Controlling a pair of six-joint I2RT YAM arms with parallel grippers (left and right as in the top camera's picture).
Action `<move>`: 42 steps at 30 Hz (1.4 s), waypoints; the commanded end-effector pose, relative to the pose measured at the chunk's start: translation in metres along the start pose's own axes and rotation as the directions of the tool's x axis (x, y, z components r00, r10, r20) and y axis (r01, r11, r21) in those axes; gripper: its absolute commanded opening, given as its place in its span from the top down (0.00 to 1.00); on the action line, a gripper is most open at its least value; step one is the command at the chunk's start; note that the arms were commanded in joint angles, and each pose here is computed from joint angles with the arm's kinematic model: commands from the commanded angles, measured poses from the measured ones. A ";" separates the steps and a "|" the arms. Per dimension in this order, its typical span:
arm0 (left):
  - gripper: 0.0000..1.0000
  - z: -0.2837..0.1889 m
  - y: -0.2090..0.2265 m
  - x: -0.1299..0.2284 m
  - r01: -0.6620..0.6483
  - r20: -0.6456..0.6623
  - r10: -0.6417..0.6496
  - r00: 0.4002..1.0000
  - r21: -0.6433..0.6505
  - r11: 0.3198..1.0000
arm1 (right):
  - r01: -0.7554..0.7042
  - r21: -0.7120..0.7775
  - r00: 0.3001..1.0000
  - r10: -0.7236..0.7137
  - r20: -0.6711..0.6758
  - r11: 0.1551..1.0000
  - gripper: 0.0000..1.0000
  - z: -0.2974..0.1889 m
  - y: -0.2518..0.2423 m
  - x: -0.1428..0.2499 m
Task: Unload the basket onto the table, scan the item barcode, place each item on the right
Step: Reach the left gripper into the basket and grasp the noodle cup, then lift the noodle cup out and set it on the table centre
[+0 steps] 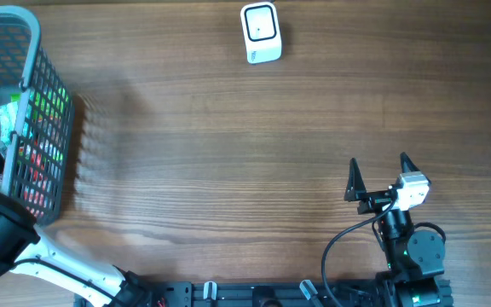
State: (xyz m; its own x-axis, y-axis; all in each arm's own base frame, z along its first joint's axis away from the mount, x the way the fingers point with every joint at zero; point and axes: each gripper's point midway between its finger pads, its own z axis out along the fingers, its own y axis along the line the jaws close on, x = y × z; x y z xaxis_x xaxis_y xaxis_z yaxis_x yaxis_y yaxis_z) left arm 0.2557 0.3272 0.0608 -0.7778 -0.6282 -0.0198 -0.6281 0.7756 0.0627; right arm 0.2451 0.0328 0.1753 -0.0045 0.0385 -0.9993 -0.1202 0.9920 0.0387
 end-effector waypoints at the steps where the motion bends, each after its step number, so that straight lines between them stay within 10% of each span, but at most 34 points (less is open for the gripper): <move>1: 0.02 0.009 -0.001 0.001 -0.003 -0.010 0.003 1.000 0.019 1.000 | 0.011 -0.002 1.000 -0.011 0.008 1.000 0.00 0.000 0.000 -0.001; 20: 0.00 0.009 -0.022 0.009 0.136 -0.054 -0.130 0.990 0.128 0.982 | 0.011 -0.002 1.000 -0.011 0.008 1.000 0.00 0.000 0.000 -0.001; 30: 0.26 0.004 -0.021 0.007 0.164 -0.042 -0.160 0.986 0.126 0.978 | 0.011 -0.002 1.000 -0.011 0.008 1.000 0.00 0.000 0.000 -0.001; 42: 0.27 -0.245 -0.020 -0.040 0.189 0.537 -0.248 0.806 0.164 0.968 | 0.011 -0.002 1.000 -0.011 0.008 1.000 0.00 0.000 0.000 -0.001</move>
State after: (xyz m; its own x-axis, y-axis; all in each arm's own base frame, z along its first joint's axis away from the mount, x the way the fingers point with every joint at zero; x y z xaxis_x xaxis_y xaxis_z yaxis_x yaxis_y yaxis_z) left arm 0.2949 0.3412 0.2137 -0.5603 -0.7429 -0.3664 -0.7814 0.6208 -0.0638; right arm 0.2451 0.0328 0.1753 -0.0045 0.0385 -0.9993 -0.1202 0.9920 0.0387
